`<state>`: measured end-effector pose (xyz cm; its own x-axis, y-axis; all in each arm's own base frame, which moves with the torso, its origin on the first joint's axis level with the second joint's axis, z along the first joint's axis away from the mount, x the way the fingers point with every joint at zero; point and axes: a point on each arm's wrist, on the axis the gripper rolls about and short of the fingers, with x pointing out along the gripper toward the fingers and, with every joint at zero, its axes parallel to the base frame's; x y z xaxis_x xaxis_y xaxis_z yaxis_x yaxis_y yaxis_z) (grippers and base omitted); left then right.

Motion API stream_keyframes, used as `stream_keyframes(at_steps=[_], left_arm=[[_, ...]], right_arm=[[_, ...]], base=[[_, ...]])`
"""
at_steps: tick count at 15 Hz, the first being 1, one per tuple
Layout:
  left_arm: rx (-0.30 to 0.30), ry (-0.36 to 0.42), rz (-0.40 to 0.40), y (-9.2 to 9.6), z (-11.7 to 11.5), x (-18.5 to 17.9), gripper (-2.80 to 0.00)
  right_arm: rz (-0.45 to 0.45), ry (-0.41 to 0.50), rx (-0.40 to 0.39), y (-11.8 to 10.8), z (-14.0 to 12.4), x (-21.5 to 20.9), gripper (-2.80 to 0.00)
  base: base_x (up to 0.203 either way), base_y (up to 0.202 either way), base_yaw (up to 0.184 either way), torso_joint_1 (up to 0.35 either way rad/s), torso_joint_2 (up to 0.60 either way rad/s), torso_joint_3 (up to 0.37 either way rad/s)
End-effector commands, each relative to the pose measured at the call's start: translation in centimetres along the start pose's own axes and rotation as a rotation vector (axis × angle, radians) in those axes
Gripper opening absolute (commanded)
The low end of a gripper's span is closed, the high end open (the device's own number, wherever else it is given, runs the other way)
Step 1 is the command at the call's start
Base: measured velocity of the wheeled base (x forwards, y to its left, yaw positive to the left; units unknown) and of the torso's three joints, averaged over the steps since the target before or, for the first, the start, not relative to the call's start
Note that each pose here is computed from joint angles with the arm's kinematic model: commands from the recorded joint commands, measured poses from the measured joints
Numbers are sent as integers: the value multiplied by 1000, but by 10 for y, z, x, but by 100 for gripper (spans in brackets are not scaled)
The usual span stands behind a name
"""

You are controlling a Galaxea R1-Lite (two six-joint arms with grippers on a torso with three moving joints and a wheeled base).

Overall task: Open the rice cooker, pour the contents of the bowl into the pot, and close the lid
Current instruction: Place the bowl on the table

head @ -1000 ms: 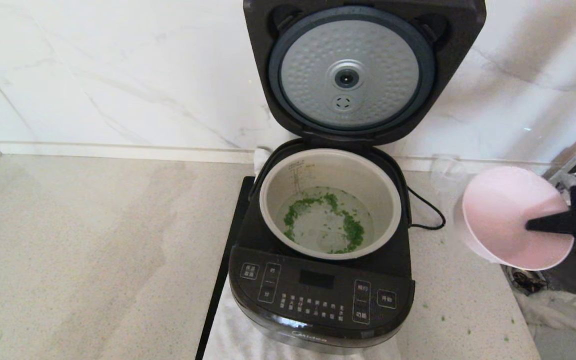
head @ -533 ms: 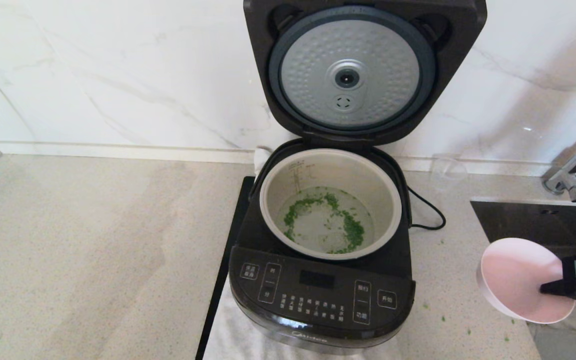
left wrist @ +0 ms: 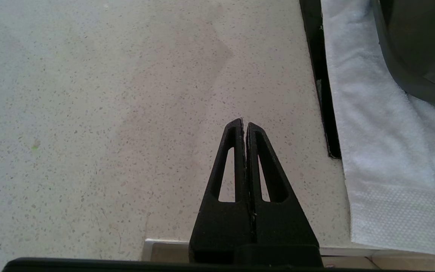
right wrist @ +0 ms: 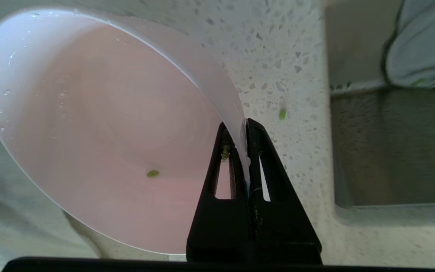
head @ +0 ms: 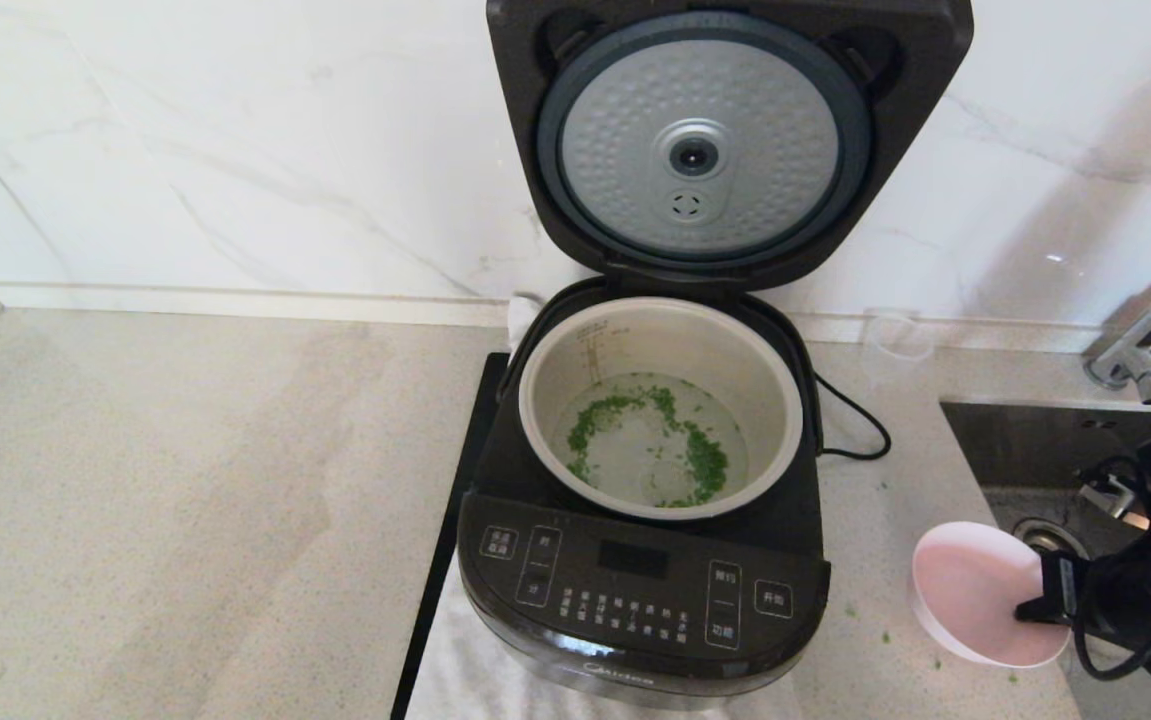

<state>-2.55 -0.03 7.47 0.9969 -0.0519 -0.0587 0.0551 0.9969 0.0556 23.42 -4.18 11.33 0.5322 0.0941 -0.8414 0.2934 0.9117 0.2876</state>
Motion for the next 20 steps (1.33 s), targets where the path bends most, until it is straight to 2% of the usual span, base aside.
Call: stream_keyframes(at_steps=[1, 5, 11, 12, 17, 20], left_arm=[[1, 0, 0, 0, 0, 0, -280], [1, 0, 0, 0, 0, 0, -280], [1, 0, 0, 0, 0, 0, -280], [1, 0, 0, 0, 0, 0, -280], [1, 0, 1, 0, 0, 0, -280], [1, 0, 0, 0, 0, 0, -280]], right_arm=[[-9, 70, 19, -5, -1, 23, -280], [14, 21, 12, -1, 8, 28, -280], [32, 28, 28, 11, 19, 42, -280], [31, 31, 32, 13, 20, 45, 0], [43, -32, 68, 15, 27, 36, 0], [64, -169, 106, 14, 38, -2, 0]], base=[[0, 0, 0, 0, 0, 0], [0, 0, 0, 0, 0, 0], [0, 0, 0, 0, 0, 0], [0, 0, 0, 0, 0, 0], [0, 0, 0, 0, 0, 0], [0, 0, 0, 0, 0, 0]])
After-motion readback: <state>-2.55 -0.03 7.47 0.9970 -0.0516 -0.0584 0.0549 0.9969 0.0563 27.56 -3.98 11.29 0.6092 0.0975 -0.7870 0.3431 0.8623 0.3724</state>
